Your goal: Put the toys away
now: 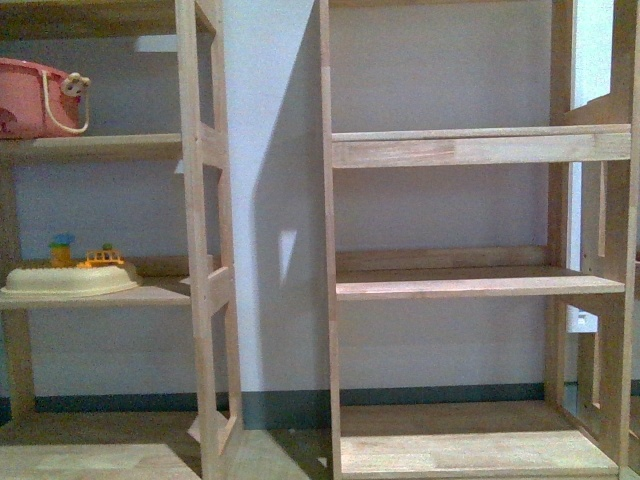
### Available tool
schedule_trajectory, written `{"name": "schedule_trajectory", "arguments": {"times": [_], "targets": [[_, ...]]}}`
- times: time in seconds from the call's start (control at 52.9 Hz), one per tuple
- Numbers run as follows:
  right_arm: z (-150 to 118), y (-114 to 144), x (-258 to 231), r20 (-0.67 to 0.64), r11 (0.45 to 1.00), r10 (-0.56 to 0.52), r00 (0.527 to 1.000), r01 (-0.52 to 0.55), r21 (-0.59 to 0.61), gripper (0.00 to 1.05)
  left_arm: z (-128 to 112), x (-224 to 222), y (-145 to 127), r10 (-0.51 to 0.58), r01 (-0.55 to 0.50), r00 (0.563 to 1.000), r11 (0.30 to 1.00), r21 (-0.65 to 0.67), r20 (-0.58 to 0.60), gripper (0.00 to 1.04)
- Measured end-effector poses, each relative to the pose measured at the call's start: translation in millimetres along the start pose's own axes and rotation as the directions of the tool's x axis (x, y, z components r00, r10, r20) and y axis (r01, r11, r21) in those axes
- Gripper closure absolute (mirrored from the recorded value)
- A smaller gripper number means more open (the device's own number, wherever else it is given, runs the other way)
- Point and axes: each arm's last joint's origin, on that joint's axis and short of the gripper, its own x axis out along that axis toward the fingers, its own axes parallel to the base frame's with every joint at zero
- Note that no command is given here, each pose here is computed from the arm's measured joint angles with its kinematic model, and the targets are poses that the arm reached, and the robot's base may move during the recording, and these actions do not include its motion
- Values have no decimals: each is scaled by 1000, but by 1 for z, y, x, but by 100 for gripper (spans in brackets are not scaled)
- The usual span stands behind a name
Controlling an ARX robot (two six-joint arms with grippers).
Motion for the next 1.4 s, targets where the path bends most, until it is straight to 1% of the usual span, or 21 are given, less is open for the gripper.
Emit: {"name": "schedule_trajectory", "arguments": {"times": [1.399], "targets": [[0, 0, 0, 0, 1000, 0, 1000, 0, 0, 99, 0, 0, 0, 1, -1, 1000, 1000, 0, 1, 6]]}}
